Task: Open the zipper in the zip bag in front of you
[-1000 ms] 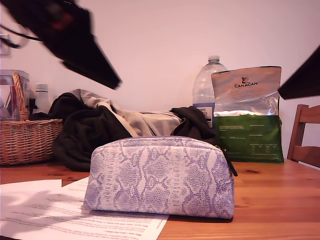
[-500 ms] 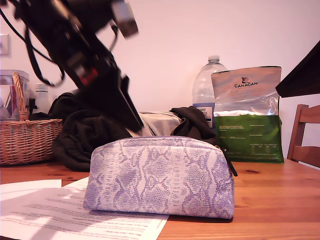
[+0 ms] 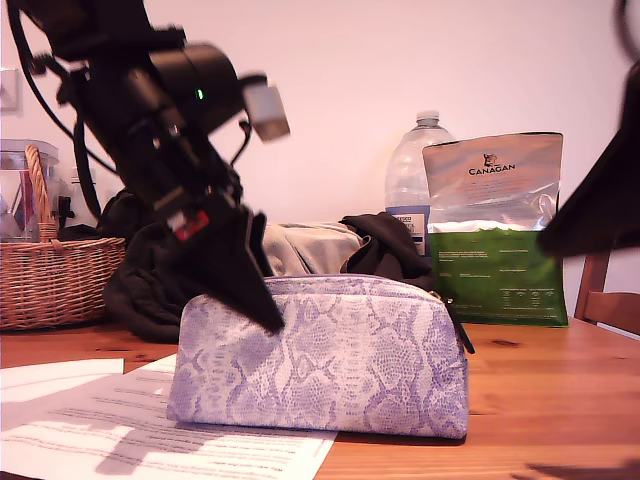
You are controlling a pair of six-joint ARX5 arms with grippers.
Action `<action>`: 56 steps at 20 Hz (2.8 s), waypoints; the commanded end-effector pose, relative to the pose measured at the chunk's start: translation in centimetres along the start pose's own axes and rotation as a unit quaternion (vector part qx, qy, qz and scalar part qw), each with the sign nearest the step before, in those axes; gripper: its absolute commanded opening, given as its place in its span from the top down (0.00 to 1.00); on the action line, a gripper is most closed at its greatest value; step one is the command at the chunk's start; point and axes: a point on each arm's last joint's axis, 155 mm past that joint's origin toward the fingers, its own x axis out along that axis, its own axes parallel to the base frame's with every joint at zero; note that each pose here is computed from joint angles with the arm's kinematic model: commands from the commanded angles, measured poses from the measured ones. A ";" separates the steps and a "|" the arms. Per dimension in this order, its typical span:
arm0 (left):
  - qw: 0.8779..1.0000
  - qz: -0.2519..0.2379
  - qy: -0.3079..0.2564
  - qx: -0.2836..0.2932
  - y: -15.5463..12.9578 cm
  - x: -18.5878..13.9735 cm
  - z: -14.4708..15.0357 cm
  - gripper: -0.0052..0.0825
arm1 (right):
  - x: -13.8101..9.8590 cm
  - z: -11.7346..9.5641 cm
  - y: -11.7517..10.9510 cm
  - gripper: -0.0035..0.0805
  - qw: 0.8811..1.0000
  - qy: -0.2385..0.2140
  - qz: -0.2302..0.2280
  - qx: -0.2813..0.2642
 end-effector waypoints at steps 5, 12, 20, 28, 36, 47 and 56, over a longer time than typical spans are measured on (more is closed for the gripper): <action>1.000 -0.001 -0.001 0.008 -0.1 0.3 0.0 0.46 | 2.2 -0.9 -0.9 0.72 0.974 0.045 0.063 0.212; 1.000 -0.001 -0.001 0.011 -0.2 0.3 0.1 0.47 | 2.9 0.2 -3.9 0.68 0.919 0.037 0.139 0.368; 1.000 0.004 -0.006 0.015 0.1 0.3 0.3 0.47 | 4.8 0.7 -4.9 0.64 0.891 0.033 0.166 0.420; 1.000 0.003 -0.005 0.014 0.1 0.3 0.3 0.47 | 7.0 0.6 -4.1 0.64 0.886 0.046 0.187 0.421; 1.000 0.003 -0.005 0.014 0.1 0.3 0.3 0.47 | 7.2 1.9 -3.3 0.64 0.887 0.041 0.204 0.413; 1.000 0.003 -0.005 0.014 0.1 0.3 0.3 0.47 | 6.9 3.9 -2.7 0.64 0.883 0.017 0.227 0.410; 1.000 0.004 -0.005 0.014 0.1 0.3 0.3 0.47 | 6.8 4.1 -2.7 0.93 0.885 0.013 0.228 0.406</action>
